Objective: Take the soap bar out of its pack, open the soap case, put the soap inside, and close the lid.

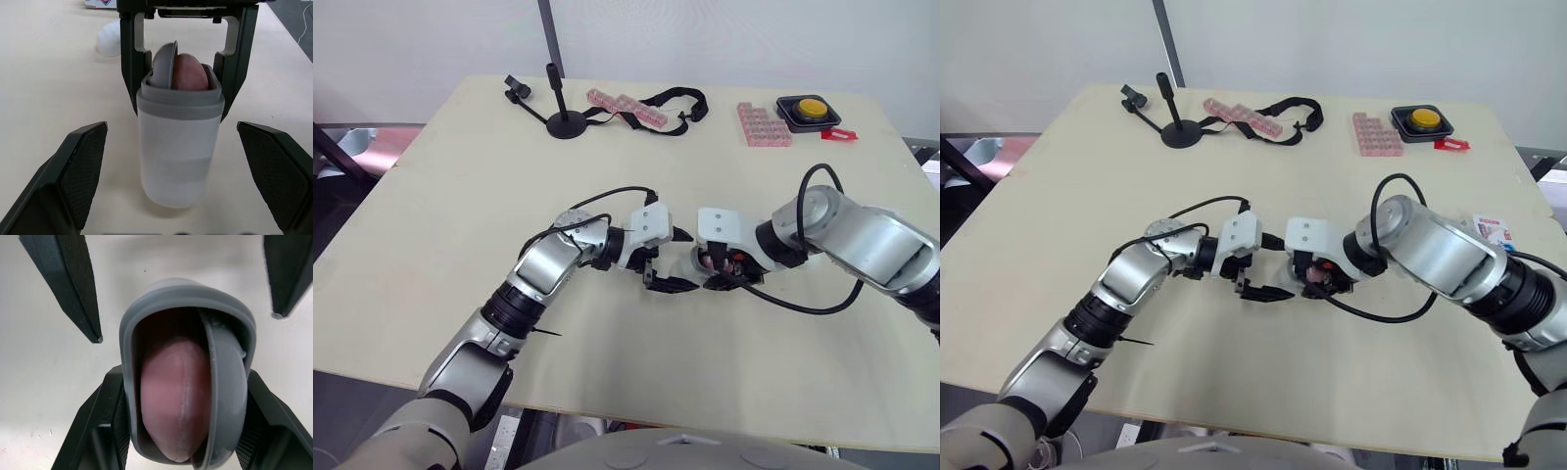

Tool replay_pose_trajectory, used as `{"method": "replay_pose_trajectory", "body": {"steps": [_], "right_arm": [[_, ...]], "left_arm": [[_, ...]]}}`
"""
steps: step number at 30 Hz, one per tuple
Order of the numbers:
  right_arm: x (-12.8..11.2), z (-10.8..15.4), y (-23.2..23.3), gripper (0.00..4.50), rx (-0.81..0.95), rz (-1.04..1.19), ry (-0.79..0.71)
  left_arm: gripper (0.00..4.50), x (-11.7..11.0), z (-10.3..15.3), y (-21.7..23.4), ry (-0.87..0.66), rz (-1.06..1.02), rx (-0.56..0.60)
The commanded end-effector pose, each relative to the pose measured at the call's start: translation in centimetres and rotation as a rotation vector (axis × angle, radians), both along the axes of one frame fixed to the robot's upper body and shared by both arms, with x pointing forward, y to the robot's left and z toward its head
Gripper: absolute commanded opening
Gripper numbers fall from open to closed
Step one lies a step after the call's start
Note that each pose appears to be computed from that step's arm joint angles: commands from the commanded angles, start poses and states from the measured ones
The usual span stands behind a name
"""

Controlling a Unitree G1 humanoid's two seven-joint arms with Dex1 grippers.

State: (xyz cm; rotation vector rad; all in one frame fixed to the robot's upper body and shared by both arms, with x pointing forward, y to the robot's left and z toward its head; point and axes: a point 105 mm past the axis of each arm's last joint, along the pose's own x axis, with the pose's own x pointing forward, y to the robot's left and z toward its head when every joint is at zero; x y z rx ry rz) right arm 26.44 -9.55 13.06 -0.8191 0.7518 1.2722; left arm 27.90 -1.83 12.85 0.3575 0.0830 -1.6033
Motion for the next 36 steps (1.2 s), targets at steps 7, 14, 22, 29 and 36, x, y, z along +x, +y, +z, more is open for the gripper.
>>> {"method": "replay_pose_trajectory", "body": {"steps": [7,14,22,29,36], "right_arm": [[0.2,0.8,0.2,2.07,-0.008,0.031,-0.058],[0.1,0.7,0.3,2.07,-0.006,0.037,-0.057],[0.1,0.6,0.1,2.07,-0.008,0.032,-0.057],[0.1,0.6,0.1,2.07,-0.008,0.031,-0.058],[0.1,0.6,0.2,2.07,-0.005,0.031,-0.060]], "left_arm": [[4.50,0.1,0.3,-0.6,-0.050,-0.011,0.000],[4.50,0.2,0.4,-1.1,-0.066,-0.014,-0.018],[4.50,0.1,0.5,-1.3,-0.066,-0.021,-0.020],[4.50,0.3,0.6,-1.3,-0.076,-0.024,-0.021],[4.50,0.4,0.7,-1.5,-0.073,-0.026,-0.031]]}}
